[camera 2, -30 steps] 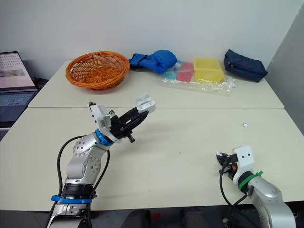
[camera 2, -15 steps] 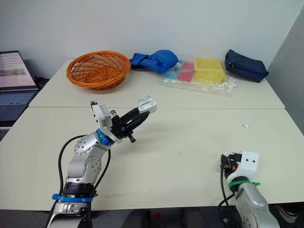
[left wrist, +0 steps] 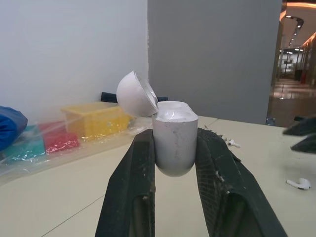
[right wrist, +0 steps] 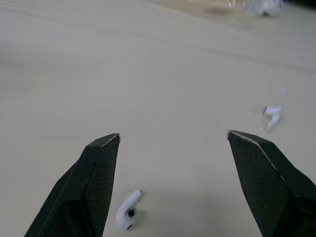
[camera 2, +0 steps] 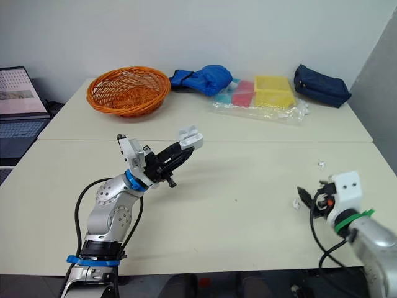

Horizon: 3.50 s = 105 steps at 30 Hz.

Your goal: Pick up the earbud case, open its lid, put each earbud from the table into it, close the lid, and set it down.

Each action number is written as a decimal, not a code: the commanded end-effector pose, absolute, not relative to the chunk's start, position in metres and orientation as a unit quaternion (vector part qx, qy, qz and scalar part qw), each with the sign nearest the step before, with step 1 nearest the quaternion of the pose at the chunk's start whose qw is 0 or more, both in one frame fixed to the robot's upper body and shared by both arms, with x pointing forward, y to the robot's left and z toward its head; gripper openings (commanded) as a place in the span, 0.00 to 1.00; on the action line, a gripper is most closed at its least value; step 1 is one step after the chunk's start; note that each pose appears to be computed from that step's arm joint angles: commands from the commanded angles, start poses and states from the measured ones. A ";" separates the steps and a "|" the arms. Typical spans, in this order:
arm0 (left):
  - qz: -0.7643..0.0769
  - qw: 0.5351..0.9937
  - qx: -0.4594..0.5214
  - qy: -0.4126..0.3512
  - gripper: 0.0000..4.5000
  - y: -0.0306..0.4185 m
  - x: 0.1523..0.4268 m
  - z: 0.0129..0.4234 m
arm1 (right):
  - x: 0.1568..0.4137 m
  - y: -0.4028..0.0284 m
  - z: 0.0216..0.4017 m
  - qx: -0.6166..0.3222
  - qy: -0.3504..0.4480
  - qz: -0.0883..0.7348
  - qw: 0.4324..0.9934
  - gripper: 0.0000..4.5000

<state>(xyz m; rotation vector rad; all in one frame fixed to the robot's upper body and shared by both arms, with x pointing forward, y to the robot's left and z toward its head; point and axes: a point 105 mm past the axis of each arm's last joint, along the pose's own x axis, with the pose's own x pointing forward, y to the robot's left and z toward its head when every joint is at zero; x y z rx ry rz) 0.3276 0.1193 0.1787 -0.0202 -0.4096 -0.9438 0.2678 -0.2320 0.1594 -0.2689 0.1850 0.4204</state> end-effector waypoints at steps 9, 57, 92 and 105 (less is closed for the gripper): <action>-0.460 0.858 -0.016 -0.227 0.17 0.109 0.326 0.189 | 0.249 -0.201 0.150 -0.401 0.195 0.657 0.608 0.80; -0.443 0.866 -0.016 -0.232 0.17 0.111 0.320 0.188 | 0.292 -0.236 0.139 -0.425 0.251 0.658 0.568 0.04; -0.468 0.855 -0.024 -0.224 0.17 0.100 0.321 0.186 | 0.254 -0.257 0.087 -0.262 0.377 0.427 0.779 0.42; -0.472 0.853 -0.023 -0.222 0.17 0.100 0.321 0.186 | 0.267 -0.272 0.101 -0.257 0.377 0.394 0.798 0.42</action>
